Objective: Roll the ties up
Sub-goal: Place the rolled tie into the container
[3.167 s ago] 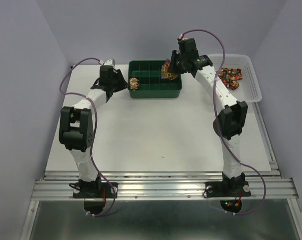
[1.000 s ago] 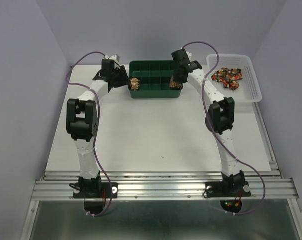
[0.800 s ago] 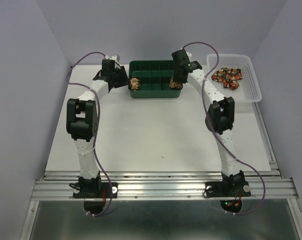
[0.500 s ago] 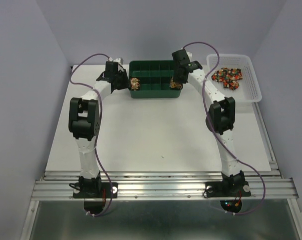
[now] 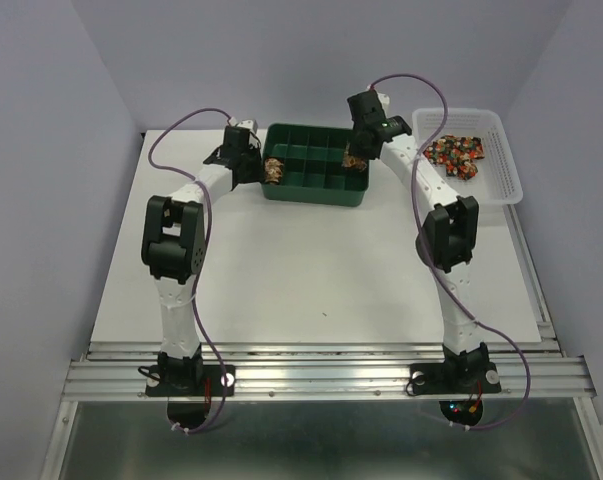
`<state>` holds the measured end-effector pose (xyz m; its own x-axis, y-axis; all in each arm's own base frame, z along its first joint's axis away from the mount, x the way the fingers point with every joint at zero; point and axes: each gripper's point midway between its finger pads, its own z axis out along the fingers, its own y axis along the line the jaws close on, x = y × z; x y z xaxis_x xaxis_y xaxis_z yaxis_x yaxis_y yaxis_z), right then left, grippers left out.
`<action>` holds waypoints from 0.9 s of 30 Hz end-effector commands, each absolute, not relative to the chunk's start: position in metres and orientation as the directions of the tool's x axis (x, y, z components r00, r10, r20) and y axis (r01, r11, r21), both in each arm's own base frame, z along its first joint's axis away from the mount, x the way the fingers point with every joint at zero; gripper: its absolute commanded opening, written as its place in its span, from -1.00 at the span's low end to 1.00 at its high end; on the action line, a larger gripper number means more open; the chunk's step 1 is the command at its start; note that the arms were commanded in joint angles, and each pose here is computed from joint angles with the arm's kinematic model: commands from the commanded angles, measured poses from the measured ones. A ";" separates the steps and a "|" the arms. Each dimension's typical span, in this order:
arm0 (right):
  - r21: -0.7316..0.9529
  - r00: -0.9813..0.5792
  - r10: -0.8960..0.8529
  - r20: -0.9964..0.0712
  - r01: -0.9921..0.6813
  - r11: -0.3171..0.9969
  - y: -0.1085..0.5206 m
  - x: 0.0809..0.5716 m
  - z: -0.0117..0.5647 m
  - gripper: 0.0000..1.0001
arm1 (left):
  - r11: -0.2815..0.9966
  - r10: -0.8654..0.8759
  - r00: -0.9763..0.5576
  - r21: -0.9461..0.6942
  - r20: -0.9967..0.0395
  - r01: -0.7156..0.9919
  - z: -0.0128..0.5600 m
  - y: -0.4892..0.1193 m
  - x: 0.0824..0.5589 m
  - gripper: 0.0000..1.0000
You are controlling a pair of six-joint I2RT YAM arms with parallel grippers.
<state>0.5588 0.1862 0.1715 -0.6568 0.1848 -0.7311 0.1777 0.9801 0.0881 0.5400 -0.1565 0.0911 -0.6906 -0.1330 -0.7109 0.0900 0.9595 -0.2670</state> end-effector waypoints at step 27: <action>-0.169 -0.718 0.014 -0.696 0.182 0.969 0.180 0.531 0.147 -0.99 | 0.979 -0.197 -0.681 -0.182 -0.705 -0.096 0.090 -0.139 0.483 -1.00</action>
<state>0.5252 0.1827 0.1291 -0.7467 0.0383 -0.6640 0.1742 0.9747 -0.1397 0.4976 -0.1483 0.0883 -0.6696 -0.2280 -0.7069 -0.0866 0.9692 -0.2305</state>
